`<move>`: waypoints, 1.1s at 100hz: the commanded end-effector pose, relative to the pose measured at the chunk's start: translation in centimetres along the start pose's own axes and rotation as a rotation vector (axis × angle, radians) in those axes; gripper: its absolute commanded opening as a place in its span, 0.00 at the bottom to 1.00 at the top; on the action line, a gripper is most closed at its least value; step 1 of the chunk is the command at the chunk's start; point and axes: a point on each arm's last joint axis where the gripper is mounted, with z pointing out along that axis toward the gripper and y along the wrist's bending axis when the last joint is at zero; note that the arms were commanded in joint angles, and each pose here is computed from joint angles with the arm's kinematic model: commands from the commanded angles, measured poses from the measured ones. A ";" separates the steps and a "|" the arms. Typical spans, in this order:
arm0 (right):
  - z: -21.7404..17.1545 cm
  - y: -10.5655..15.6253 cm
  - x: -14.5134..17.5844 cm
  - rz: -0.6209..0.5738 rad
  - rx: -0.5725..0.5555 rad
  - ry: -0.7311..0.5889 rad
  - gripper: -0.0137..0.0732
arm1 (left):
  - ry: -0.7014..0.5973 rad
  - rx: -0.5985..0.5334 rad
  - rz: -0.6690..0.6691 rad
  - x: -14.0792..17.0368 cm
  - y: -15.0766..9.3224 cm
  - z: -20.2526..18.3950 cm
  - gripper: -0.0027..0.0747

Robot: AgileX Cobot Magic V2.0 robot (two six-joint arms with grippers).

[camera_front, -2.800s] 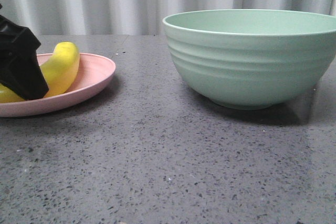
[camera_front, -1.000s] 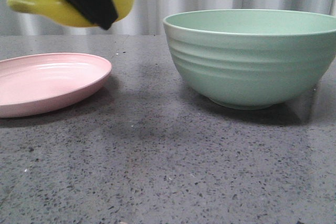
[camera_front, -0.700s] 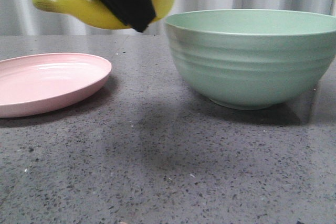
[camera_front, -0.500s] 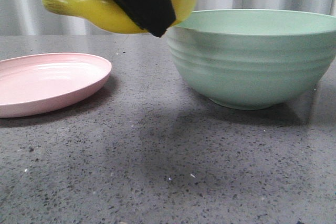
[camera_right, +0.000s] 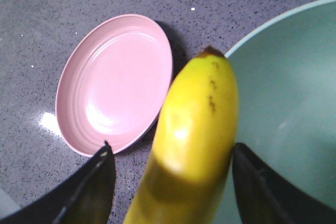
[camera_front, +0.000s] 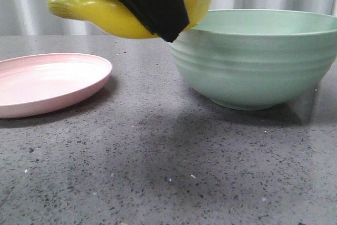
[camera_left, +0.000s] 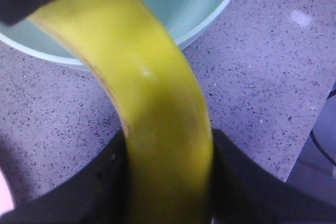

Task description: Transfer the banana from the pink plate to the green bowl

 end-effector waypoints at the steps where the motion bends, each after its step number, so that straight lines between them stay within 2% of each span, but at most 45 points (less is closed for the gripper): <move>1: -0.5 1.0 -1.5 -0.005 -0.037 -0.089 0.62 | -0.111 0.015 0.001 -1.3 -0.4 -1.7 0.01; 20: 0.0 0.8 -1.3 0.001 -0.032 -0.060 0.62 | -0.096 0.015 0.003 -1.1 -0.4 -1.7 0.01; 28: 0.0 0.8 -1.3 0.001 -0.032 -0.062 0.59 | -0.107 0.015 0.002 -1.2 -0.4 -1.7 0.01; 33: 0.0 0.8 -1.3 0.001 -0.032 -0.062 0.52 | -0.112 0.015 0.002 -1.3 -0.4 -1.7 0.01; 52: 0.0 0.8 -1.3 0.001 -0.032 -0.062 0.16 | -0.145 0.011 0.052 -1.6 -0.4 -1.8 0.03; 59: 0.0 0.8 -1.3 0.001 -0.032 -0.062 0.08 | -0.155 0.011 0.052 -1.7 -0.4 -1.8 0.10; 64: 0.0 0.8 -1.3 0.001 -0.032 -0.062 0.07 | -0.157 0.010 0.054 -1.7 -0.4 -1.8 0.19; 81: -0.3 0.9 -1.6 -0.001 -0.036 -0.095 0.07 | -0.179 -0.001 0.061 -1.9 -0.3 -2.4 0.60; 88: -0.7 1.1 -1.9 -0.015 -0.039 -0.118 0.07 | -0.206 -0.009 0.069 -2.1 -0.2 -3.1 0.72; 94: -1.0 1.3 -2.2 -0.036 -0.037 -0.135 0.07 | -0.232 -0.012 0.072 -2.2 -0.2 -4.0 0.76; 110: -2.3 1.6 -3.9 -0.043 -0.040 -0.198 0.07 | -0.302 -0.019 0.080 -2.6 -0.3 -6.3 0.75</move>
